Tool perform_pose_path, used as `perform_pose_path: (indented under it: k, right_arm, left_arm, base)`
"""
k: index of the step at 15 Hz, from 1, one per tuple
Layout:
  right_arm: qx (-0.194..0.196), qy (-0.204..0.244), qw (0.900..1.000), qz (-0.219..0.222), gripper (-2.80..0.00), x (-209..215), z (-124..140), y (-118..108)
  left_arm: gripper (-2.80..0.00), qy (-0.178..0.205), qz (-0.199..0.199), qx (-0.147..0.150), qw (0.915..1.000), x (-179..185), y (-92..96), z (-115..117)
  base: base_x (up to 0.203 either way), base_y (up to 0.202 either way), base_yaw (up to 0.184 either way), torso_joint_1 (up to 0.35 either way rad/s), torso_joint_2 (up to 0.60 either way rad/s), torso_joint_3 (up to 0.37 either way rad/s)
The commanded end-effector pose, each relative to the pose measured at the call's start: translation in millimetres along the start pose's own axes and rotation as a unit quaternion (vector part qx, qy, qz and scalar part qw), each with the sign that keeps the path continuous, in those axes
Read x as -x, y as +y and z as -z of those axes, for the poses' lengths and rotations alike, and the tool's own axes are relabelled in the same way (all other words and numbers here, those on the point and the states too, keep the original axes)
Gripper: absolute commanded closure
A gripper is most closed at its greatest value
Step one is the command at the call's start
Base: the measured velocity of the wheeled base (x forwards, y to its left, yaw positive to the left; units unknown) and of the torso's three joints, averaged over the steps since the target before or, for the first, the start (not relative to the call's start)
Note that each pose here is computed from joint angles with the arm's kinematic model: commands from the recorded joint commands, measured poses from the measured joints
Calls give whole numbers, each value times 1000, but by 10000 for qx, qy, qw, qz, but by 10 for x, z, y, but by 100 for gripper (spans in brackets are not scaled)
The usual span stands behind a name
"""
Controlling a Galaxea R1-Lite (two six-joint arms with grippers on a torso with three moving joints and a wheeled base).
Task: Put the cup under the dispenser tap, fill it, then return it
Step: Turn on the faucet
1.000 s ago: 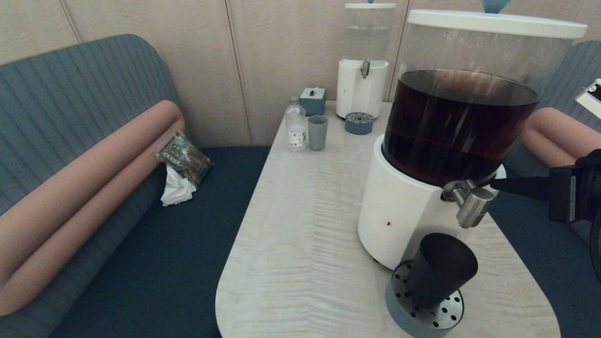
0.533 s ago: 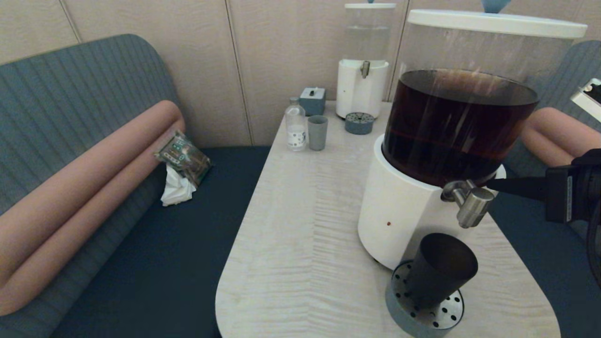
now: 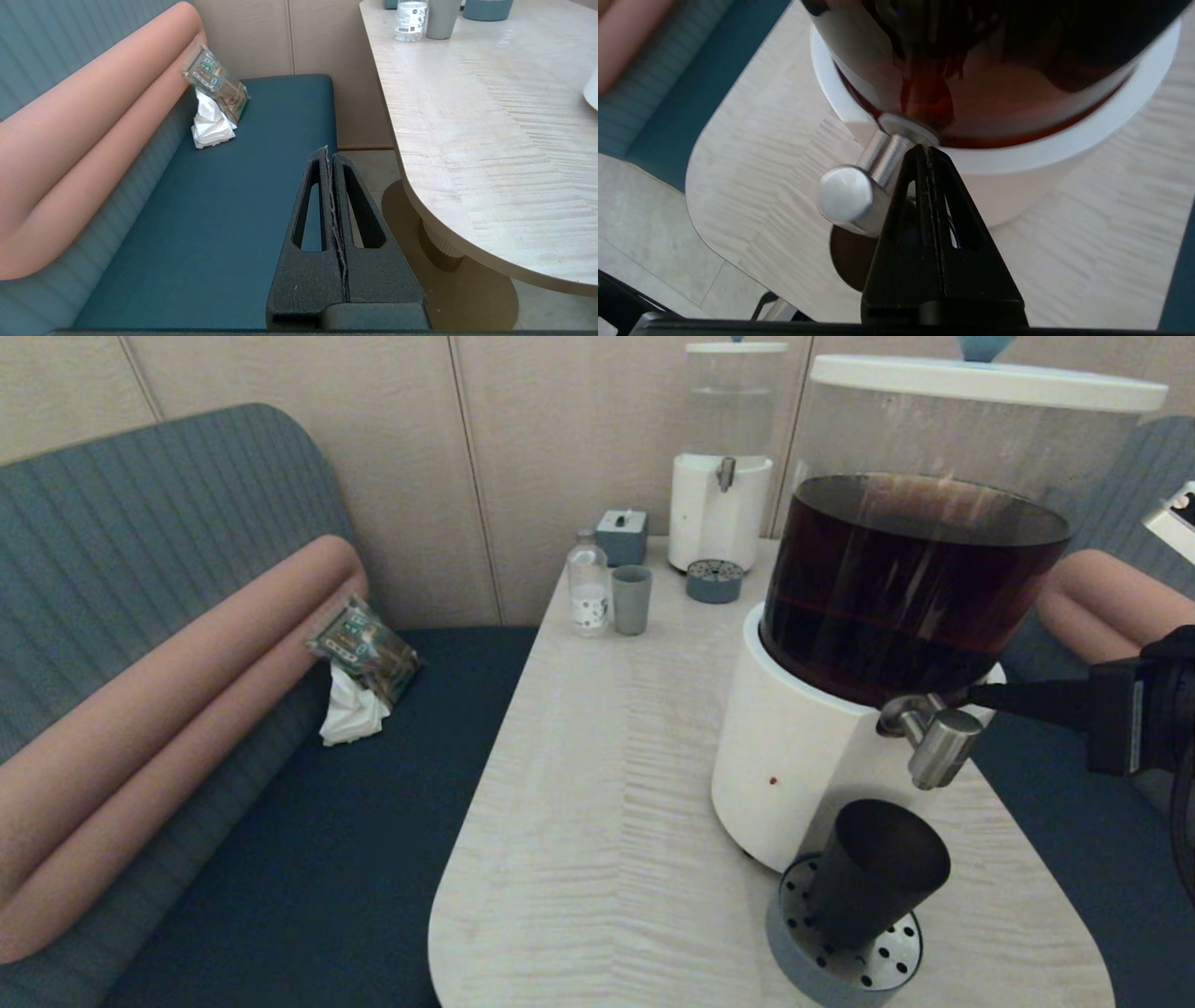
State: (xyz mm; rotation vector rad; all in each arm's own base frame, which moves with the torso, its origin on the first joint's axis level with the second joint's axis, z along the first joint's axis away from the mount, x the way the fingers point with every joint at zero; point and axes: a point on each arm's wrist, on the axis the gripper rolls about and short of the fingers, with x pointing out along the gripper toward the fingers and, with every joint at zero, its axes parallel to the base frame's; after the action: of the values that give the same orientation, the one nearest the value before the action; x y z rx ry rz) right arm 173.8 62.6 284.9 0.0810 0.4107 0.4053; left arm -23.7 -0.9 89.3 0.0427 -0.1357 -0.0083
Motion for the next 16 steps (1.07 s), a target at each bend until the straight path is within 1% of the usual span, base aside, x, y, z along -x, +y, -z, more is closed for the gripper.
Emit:
perform_pose_path:
  k: [1, 13, 16]
  right_arm:
    - [13, -42, 10000, -32, 0, 20, -10, 12]
    - [-13, 102, 9999, -114, 0, -101, -31, 15]
    - [-35, 54, 10000, -37, 0, -9, -47, 7]
  left_arm:
    - [0, 197, 6, 6, 9998, -19, -4, 114]
    - [0, 195, 6, 6, 9998, -18, -4, 114]
    - [0, 195, 6, 6, 9998, -18, -4, 114]
  base:
    - [0, 0, 0, 0, 0, 0]
    - [0, 0, 0, 0, 0, 0]
    - [0, 0, 0, 0, 0, 0]
